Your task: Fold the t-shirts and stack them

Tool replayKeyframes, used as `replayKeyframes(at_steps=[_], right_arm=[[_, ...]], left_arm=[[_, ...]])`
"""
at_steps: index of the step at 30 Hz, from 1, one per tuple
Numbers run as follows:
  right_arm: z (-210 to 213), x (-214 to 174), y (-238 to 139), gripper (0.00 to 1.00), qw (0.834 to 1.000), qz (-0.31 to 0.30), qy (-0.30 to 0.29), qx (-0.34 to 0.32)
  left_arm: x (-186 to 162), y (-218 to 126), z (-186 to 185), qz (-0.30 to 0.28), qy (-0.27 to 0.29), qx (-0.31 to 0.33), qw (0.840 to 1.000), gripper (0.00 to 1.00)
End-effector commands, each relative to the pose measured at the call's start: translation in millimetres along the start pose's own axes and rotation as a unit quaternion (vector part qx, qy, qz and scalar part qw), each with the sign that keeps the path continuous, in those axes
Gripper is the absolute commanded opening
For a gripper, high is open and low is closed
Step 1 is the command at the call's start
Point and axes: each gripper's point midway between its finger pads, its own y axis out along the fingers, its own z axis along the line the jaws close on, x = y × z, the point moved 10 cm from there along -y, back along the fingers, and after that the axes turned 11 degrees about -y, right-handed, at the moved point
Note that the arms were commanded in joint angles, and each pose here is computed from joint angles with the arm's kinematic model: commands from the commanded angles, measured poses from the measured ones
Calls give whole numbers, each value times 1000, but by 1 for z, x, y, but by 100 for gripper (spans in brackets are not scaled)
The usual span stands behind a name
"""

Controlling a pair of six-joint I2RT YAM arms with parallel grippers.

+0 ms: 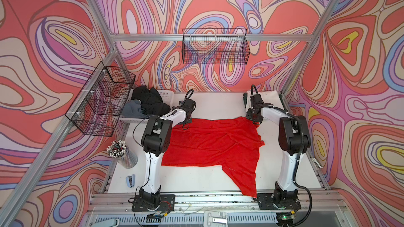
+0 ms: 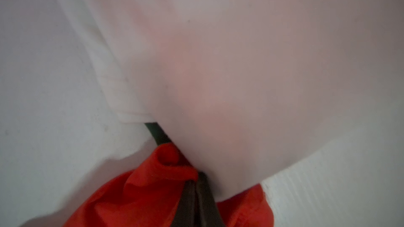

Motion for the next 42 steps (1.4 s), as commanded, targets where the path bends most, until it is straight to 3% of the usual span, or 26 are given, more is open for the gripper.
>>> replayKeyframes(at_steps=[1, 8, 16, 22, 23, 26, 29, 30, 36, 42], right_arm=[[-12, 17, 0, 0, 999, -27, 24, -9], [-28, 25, 3, 0, 997, -40, 58, -18], [-19, 35, 20, 0, 998, -36, 52, 12], [-12, 50, 19, 0, 998, -43, 40, 35], [-12, 51, 16, 2, 998, -44, 37, 40], [-11, 52, 1, 34, 996, -54, 33, 62], [-8, 49, -18, 53, 992, -58, 30, 105], [-8, 48, -25, 58, 991, -57, 29, 117], [-13, 22, -61, 84, 987, -45, 34, 152], [-36, -30, -101, 87, 991, -20, 52, 121]], left_arm=[[-12, 9, 17, 41, -1, 54, 998, 0], [-16, 5, 28, 33, -24, 90, 995, 0], [4, 16, 16, 18, -9, 105, 994, 0], [17, 23, 18, 46, -17, 105, 993, 0], [18, 19, 20, 42, -22, 96, 994, 0], [20, 1, 25, 28, -42, 63, 997, 0], [22, -18, 27, 27, -50, 24, 998, 37], [22, -24, 27, 26, -51, 15, 998, 43], [15, -62, 29, 9, -35, -31, 999, 70], [-13, -104, 51, -9, -42, -55, 998, 79]])
